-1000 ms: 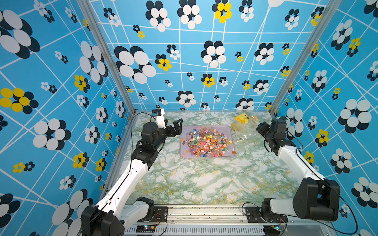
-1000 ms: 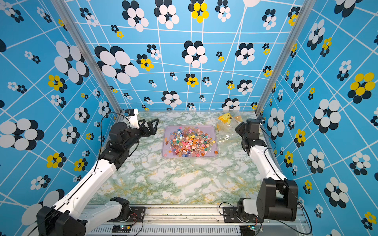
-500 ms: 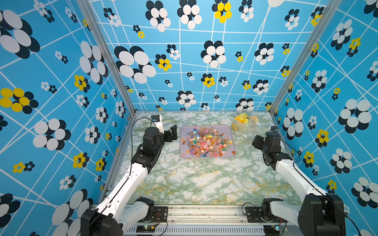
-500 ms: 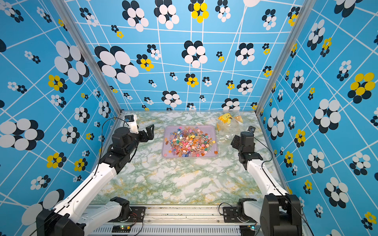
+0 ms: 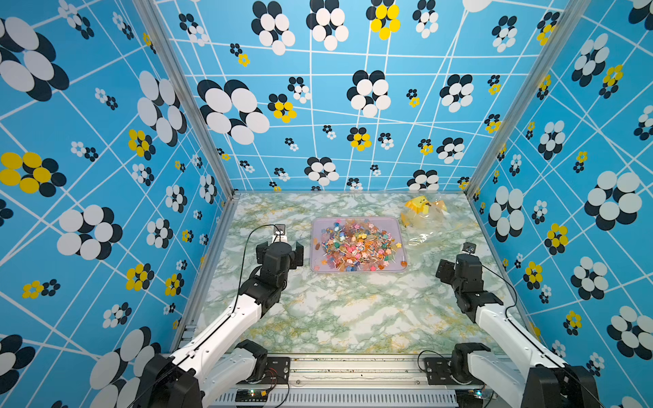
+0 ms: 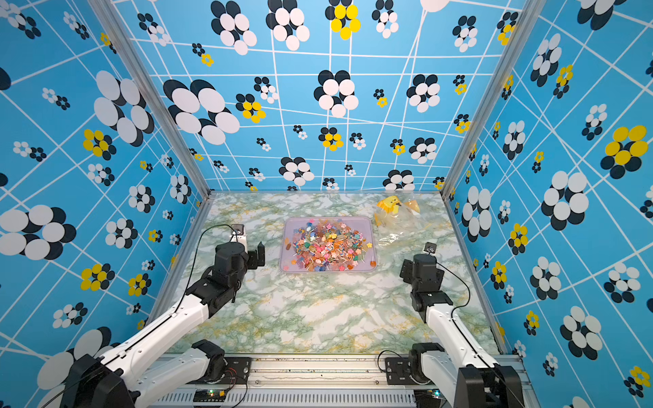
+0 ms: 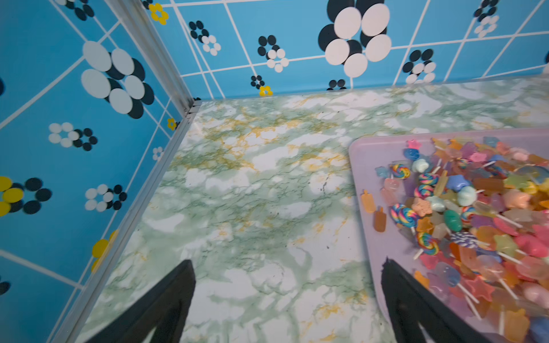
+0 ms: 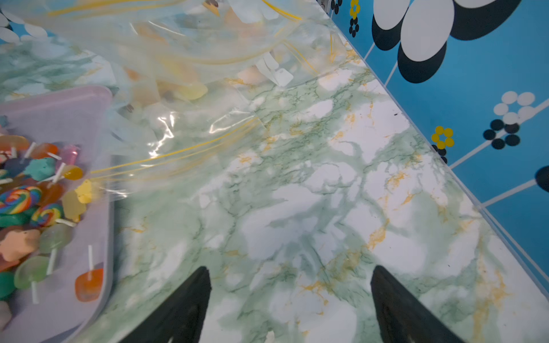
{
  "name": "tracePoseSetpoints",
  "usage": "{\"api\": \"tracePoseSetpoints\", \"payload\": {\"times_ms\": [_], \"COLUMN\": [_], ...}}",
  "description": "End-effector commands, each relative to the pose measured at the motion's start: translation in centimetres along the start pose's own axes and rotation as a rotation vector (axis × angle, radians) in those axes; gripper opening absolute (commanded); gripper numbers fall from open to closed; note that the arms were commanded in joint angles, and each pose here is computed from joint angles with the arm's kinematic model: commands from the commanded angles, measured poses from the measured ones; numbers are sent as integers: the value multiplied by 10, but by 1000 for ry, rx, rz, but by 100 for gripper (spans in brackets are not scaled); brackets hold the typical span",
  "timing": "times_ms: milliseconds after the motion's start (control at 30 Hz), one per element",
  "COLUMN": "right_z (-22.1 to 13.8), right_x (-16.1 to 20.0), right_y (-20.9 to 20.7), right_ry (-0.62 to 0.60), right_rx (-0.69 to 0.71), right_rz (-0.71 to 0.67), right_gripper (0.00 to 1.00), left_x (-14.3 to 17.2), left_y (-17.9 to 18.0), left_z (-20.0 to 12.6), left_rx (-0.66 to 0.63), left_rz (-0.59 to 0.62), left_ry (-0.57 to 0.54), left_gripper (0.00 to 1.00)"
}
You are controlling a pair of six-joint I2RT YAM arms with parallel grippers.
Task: Pour candies out of the ziploc bag
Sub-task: Place the ziploc bag at the center of the board, then reset both arms
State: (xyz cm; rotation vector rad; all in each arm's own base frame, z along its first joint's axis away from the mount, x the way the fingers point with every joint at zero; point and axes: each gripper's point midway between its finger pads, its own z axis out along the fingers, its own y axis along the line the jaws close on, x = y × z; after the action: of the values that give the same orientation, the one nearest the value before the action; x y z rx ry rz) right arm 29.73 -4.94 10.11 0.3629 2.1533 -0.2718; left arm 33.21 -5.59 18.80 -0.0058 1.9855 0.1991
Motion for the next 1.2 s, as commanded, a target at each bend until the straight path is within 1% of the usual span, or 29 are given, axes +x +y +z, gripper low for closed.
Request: {"api": "tracePoseSetpoints", "payload": {"times_ms": [0,33,167,300,533,700,900,1100,1167], "right_z": [1,0,2,0,-8,-4,1,6,6], "right_x": [3,6,9,16,16,10,2,-3,-2], "right_y": [-1,0,5,5,-5,-4,-1,6,7], "right_ry": [-38,-12,14,55,18,-5,-41,-49,-48], "right_rx": [7,4,-12,-13,18,31,25,7,0], "right_rz": [-18,-28,-42,-25,5,-5,-2,-8,-12], "right_gripper": [98,99,99,99,99,99,99,99,99], "left_x": [13,17,31,45,80,81,79,76,81], "left_y": [19,20,31,43,45,47,47,54,58], "left_z": [3,3,-2,-5,6,12,14,7,1], "left_rx": [-120,-123,-170,-221,-254,-287,-313,-340,-360], "left_rz": [38,44,79,87,107,127,98,90,107], "left_ry": [5,11,28,21,82,98,105,69,91], "left_gripper": [99,99,100,100,99,99,99,99,99]}}
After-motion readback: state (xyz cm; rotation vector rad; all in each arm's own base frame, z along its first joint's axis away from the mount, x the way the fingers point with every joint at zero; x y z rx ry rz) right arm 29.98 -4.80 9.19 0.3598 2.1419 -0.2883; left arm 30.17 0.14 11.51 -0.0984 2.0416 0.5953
